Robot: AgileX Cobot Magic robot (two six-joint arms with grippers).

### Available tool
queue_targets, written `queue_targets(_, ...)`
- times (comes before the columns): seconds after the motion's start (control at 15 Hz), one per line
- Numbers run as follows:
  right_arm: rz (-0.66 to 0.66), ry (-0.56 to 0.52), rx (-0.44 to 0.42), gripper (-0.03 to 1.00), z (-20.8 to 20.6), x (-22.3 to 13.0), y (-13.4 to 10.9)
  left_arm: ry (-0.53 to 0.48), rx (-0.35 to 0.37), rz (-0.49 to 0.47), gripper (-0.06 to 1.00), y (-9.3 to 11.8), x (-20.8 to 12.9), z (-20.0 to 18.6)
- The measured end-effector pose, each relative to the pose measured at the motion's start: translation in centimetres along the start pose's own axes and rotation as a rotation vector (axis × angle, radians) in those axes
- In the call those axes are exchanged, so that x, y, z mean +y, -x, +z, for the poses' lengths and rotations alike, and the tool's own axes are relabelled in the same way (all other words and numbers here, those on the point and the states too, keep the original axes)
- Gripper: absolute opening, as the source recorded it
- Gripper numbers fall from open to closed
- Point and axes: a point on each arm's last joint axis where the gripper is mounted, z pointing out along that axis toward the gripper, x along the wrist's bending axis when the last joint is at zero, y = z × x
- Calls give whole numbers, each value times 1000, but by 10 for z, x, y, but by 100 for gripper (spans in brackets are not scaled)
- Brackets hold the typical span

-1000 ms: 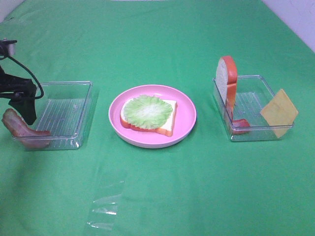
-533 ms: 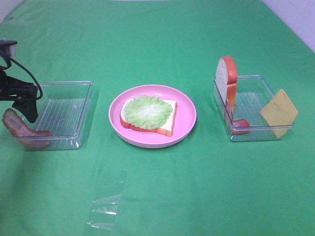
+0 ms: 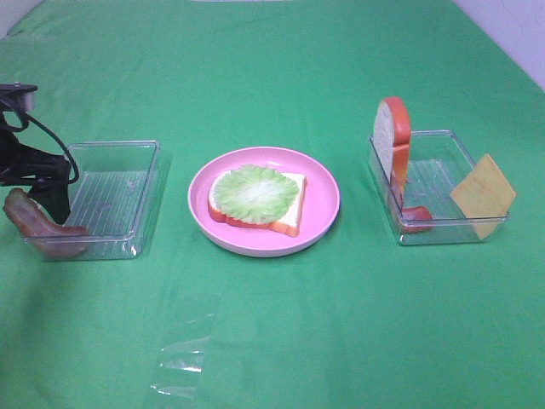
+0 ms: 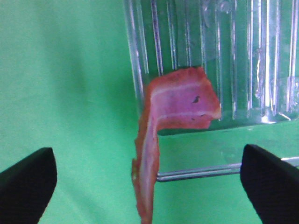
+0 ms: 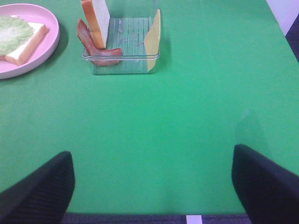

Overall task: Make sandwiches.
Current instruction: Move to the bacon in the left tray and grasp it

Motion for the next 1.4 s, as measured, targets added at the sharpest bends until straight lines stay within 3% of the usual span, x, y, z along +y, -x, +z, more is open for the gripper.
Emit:
queue_targets(0.47, 0, 0, 0, 88, 0, 0, 0, 16, 0, -1, 97, 0, 2, 4)
queue_targets(0.67, 0, 0, 0, 88, 0, 0, 0, 16, -1, -2, 83, 0, 2, 4)
queue_targets(1.13, 0, 0, 0, 88, 0, 0, 0, 16, -1, -2, 32, 0, 2, 4)
queue_targets(1.2, 0, 0, 0, 88, 0, 0, 0, 16, -1, -2, 10, 0, 2, 4)
queue_targets(1.27, 0, 0, 0, 88, 0, 0, 0, 16, -1, -2, 2, 0, 2, 4)
queue_targets(1.4, 0, 0, 0, 88, 0, 0, 0, 16, -1, -2, 0, 0, 2, 4)
